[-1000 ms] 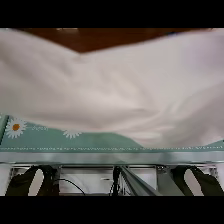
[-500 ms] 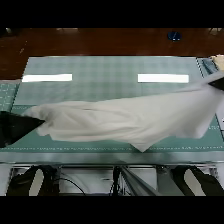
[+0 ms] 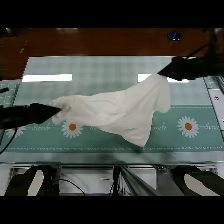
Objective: Fold the shirts.
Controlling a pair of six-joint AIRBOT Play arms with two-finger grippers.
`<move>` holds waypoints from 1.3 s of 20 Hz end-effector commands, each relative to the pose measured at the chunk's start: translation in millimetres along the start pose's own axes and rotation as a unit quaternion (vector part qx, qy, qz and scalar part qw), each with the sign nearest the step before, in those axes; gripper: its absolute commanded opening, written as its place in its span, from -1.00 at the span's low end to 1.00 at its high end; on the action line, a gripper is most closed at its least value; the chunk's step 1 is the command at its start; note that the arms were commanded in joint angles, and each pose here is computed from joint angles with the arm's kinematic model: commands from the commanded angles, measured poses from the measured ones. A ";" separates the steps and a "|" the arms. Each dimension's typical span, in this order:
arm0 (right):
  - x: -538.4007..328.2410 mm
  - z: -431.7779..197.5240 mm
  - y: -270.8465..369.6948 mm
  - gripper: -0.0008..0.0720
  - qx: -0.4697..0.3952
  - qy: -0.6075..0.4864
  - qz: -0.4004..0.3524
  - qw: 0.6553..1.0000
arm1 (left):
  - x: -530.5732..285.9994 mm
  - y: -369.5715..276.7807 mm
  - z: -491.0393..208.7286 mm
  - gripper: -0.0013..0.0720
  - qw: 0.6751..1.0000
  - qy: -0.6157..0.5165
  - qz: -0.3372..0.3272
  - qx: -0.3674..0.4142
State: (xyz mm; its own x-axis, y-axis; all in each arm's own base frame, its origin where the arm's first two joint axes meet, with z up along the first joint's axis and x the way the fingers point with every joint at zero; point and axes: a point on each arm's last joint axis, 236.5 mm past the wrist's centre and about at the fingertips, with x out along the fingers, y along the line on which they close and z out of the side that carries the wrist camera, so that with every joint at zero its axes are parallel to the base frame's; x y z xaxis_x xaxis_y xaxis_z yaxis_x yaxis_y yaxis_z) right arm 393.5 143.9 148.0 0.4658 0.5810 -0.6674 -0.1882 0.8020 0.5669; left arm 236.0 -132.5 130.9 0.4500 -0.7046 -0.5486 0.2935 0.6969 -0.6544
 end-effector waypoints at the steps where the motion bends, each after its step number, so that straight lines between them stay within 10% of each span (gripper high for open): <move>1: 49.5 39.6 -28.2 -0.91 -0.009 -0.064 -0.027 0.998 | 22.2 68.8 -13.1 -0.86 0.996 0.023 0.089 0.020; 11: 85.6 67.2 -69.6 -0.90 -0.055 -0.107 -0.065 0.991 | 96.5 114.3 -65.1 -0.86 0.988 0.116 0.102 -0.019; 12: 88.4 62.7 -70.0 -0.79 -0.053 -0.097 -0.063 0.992 | 102.6 114.4 -63.4 -0.86 0.988 0.113 0.103 -0.017; 15: 58.1 68.5 -65.8 0.44 -0.057 -0.100 -0.062 0.991 | 106.4 120.1 -59.3 -0.86 0.988 0.104 0.110 -0.017; 21: -83.9 -12.4 -151.0 0.51 -0.031 0.042 -0.221 0.974 | 97.9 132.3 -53.5 -0.86 0.988 0.097 0.118 0.000; 26: -58.1 -143.7 -154.6 0.60 0.152 0.077 -0.103 0.980 | 98.0 132.5 -53.6 -0.85 0.988 0.100 0.116 0.021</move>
State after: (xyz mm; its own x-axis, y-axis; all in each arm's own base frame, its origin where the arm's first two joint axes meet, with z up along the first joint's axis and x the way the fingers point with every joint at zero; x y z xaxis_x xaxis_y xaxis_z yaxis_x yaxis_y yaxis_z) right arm 332.1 -19.2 68.6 0.4092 0.2967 -0.8629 0.0717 0.9323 0.3545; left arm 273.0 -117.7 -37.1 0.3326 -0.5373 -0.7751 0.2103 0.8434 -0.4944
